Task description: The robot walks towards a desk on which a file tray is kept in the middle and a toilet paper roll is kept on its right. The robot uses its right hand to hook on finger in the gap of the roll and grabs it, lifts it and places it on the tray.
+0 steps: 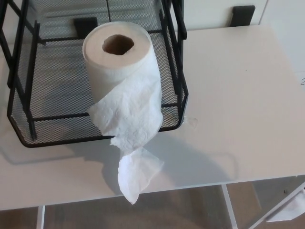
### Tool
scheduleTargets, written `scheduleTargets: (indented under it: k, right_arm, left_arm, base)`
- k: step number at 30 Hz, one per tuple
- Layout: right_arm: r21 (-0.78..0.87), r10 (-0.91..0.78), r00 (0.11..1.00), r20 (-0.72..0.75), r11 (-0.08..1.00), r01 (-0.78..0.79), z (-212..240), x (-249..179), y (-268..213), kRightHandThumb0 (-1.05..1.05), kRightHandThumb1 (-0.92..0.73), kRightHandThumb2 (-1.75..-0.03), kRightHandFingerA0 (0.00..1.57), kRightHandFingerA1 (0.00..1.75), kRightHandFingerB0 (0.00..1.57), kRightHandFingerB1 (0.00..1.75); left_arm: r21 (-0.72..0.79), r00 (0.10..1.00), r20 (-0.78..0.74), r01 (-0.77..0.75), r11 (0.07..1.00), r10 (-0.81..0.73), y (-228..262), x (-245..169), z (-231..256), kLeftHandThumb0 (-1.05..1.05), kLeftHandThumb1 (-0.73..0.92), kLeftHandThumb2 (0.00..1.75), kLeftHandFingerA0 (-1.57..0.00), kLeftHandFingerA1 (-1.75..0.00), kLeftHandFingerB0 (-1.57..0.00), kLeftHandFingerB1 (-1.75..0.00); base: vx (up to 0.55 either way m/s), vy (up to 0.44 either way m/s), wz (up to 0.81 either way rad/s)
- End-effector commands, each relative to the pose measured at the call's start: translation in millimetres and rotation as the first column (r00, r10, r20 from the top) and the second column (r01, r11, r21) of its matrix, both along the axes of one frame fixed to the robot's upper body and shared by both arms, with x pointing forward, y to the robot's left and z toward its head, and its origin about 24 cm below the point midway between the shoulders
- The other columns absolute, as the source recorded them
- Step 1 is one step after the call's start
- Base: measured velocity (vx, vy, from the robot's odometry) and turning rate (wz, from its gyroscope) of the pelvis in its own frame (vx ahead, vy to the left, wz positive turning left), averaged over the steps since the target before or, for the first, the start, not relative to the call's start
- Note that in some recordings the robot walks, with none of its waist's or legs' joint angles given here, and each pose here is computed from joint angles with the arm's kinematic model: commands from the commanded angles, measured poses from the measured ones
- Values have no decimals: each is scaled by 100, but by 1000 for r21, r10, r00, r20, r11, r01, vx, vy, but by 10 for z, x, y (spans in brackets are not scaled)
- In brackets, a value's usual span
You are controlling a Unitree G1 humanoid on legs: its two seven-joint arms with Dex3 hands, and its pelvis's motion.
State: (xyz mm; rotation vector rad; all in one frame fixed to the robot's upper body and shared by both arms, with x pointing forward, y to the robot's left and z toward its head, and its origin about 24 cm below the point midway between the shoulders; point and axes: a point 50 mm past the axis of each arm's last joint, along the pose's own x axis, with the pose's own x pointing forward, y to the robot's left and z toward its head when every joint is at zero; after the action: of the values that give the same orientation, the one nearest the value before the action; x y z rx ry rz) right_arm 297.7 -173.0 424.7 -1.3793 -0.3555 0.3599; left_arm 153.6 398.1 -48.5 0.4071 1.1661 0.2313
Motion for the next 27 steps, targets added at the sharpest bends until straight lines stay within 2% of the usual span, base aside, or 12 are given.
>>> scheduleTargets:
  k: [1,2,3,7,11,13,15,22,23,24,25,27]
  right_arm:
    - [396,-274,961,-36,879,265,-274,-671,-1488,-68,-49,-85,16,49,4,40]
    - [438,-327,944,-35,844,308,-422,-774,-1697,-67,-49,-82,13,45,6,43]
    - [500,-336,940,-64,804,322,-556,-853,-1897,-35,-47,-101,0,51,0,50]
    - [636,-498,866,-36,657,405,-1088,-1092,-2417,-62,-63,-60,19,31,14,34]
    - [775,-687,715,-131,379,506,-2133,-1413,-2982,-79,-54,-87,26,51,12,46]
    - [790,-743,642,-187,275,548,-2552,-1522,-3031,-79,-67,-60,34,50,18,38]
    - [790,-767,582,-269,169,589,-2880,-1577,-3068,-86,-54,-89,41,61,22,50]
    - [742,-694,434,-575,-219,633,-4007,-1663,-2815,-85,-44,-87,42,80,27,62]
    - [725,-675,425,-603,-242,645,-4067,-1665,-2795,-83,-44,-86,40,80,26,62]
    - [712,-658,420,-625,-260,653,-4116,-1670,-2779,-83,-44,-86,40,80,26,62]
    - [707,-647,418,-637,-276,651,-4142,-1672,-2771,-79,-51,-56,47,89,29,64]
    - [698,-617,420,-666,-316,642,-4199,-1690,-2753,-78,-53,-56,40,88,27,61]
  left_arm:
    - [31,998,-4,55,998,-55,68,-82,25,-105,92,76,-14,-80,-13,-63]
    - [35,999,-8,47,998,-47,74,-93,23,-105,72,127,-35,-82,-9,-58]
    - [31,999,-6,40,999,-40,61,-108,0,-105,72,125,-32,-80,-9,-61]
    - [20,999,14,44,999,-44,77,-110,10,-105,72,125,-16,-72,-6,-55]
    - [23,998,15,61,998,-61,70,-111,10,-105,75,126,0,-62,-19,-52]
    - [45,996,-3,90,995,-90,63,-104,7,-105,76,128,0,-64,-17,-53]
    - [42,997,-6,79,996,-79,70,-121,-1,-105,75,127,0,-62,-17,-50]
    - [17,999,6,44,999,-44,75,-144,-14,-104,71,115,-7,-59,-3,-44]
    - [4,999,18,28,1000,-28,75,-147,-14,-105,92,72,0,-63,0,-52]
    - [-5,999,28,19,1000,-18,75,-149,-14,-105,92,72,0,-63,0,-52]
    - [-9,999,32,15,1000,-15,75,-151,-13,-104,92,75,0,-63,0,-51]
    - [-11,999,35,16,1000,-15,72,-141,-10,-105,92,75,0,-65,0,-51]
  base:
    - [0,0,0]
    - [0,0,0]
    - [0,0,0]
    - [0,0,0]
    - [0,0,0]
    - [0,0,0]
    - [0,0,0]
    - [0,0,0]
    - [0,0,0]
    - [0,0,0]
    - [0,0,0]
    - [0,0,0]
